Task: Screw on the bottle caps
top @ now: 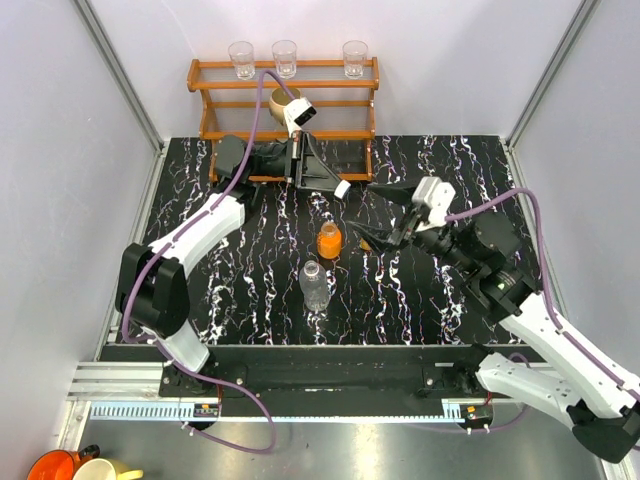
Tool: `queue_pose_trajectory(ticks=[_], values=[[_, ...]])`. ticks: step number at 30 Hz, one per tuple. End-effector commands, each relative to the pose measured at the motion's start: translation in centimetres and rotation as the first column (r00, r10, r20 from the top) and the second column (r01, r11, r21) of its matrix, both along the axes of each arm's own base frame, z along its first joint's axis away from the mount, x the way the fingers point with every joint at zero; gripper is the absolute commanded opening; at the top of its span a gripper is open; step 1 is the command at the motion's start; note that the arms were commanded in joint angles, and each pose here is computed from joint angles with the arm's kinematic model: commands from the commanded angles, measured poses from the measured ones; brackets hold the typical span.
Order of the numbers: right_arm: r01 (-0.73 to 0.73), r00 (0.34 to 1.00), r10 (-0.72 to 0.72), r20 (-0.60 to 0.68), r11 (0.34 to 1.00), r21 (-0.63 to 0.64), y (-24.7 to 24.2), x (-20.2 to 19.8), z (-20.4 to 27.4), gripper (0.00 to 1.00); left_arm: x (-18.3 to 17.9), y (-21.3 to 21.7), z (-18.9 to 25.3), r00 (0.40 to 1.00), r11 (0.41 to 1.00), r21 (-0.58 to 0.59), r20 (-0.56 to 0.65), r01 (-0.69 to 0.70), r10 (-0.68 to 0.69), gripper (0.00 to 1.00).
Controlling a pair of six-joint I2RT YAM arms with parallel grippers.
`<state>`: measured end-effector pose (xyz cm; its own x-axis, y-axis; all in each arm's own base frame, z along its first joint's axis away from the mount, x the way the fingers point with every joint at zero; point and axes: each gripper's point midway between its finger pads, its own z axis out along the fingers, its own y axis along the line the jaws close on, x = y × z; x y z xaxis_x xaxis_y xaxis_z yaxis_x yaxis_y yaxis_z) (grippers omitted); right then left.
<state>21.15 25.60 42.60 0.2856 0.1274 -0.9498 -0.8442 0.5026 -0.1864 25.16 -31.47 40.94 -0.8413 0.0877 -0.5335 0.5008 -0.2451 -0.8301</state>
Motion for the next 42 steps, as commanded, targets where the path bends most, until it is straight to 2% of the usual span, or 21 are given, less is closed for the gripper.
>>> queue_pose_trajectory(ticks=[1, 7, 17, 26, 42], values=[[0.108, 0.982, -0.097, 0.161, 0.992, -0.06, 1.2, 1.0, 0.6, 0.78, -1.9, 0.7, 2.2, 0.997, 0.999, -0.046, 0.078, 0.003, 0.001, 0.0], [0.165, 0.968, -0.15, 0.203, 0.984, -0.061, 2.1, 1.7, 0.8, 0.71, -2.1, 0.8, 2.1, 0.997, 0.999, -0.042, 0.076, 0.0, 0.004, 0.0], [0.173, 0.962, -0.163, 0.217, 0.985, -0.027, 2.3, 1.4, 1.4, 0.67, -2.5, 1.0, 1.7, 0.997, 0.999, -0.039, 0.07, -0.007, 0.009, 0.0], [0.108, 0.975, -0.095, 0.202, 0.992, -0.057, 3.9, 0.5, 1.5, 0.56, -2.3, 0.9, 1.5, 0.998, 0.999, -0.036, 0.062, -0.012, 0.015, 0.0], [0.115, 0.98, -0.111, 0.165, 0.993, -0.018, 3.9, 0.6, 1.6, 0.31, -2.2, 0.8, 1.3, 0.998, 0.999, -0.04, 0.048, -0.029, 0.031, 0.0]])
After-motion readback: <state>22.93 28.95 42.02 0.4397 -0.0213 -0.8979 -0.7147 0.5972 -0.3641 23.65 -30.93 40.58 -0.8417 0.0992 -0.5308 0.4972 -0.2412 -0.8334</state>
